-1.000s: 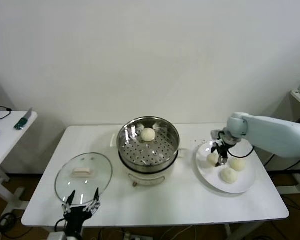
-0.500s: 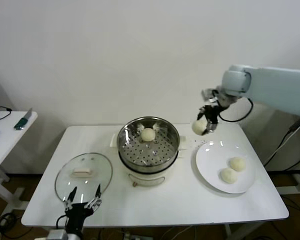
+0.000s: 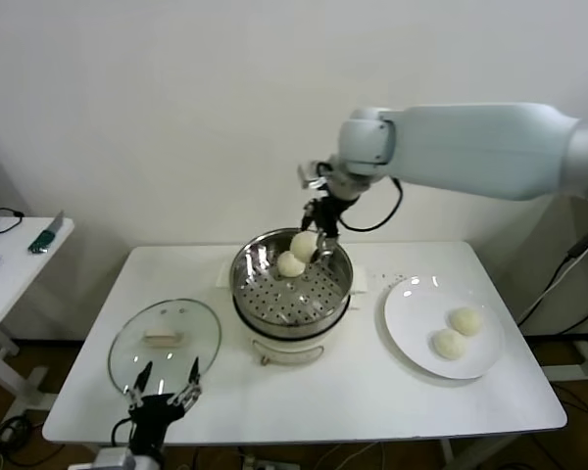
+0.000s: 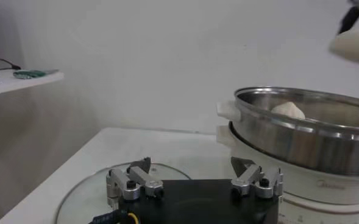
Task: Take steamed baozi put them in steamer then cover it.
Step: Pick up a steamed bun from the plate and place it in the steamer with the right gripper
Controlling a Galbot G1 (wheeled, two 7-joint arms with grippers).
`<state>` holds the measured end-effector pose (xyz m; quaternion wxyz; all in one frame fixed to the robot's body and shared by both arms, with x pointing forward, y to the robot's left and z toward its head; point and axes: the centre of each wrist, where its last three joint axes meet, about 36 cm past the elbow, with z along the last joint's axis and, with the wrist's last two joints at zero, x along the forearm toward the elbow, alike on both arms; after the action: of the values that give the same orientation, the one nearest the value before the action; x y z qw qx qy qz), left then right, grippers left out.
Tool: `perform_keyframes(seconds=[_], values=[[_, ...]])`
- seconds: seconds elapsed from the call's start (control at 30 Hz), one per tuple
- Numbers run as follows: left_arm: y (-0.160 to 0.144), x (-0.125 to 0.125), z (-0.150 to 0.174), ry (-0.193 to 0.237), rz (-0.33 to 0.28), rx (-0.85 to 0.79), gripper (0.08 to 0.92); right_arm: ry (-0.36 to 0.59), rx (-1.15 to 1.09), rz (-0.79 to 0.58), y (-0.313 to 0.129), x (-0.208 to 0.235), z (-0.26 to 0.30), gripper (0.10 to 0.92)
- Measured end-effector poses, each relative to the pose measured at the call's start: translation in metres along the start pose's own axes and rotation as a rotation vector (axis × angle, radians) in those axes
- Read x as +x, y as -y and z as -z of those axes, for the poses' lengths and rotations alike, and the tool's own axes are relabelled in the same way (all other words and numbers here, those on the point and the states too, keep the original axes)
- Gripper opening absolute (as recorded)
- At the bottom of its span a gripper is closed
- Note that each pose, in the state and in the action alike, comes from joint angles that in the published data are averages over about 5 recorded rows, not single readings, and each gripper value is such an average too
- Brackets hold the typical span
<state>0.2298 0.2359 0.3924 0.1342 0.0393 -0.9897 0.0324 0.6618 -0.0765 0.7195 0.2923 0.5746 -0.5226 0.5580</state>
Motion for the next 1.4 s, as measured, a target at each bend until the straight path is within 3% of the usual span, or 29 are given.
perform_keyframes(seconds=[0.73, 1.2, 1.4], values=[[-0.004, -0.001, -0.003, 0.0, 0.009, -0.004, 0.823, -0.051, 0.074, 0.033, 0.02, -0.136, 0.063, 0.721], [-0.004, -0.001, -0.002, 0.003, 0.01, -0.003, 0.823, -0.07, 0.08, 0.023, 0.023, -0.158, 0.066, 0.723], [-0.004, 0.001, -0.002, 0.002, 0.01, -0.003, 0.823, -0.069, 0.087, 0.027, 0.022, -0.162, 0.068, 0.802]])
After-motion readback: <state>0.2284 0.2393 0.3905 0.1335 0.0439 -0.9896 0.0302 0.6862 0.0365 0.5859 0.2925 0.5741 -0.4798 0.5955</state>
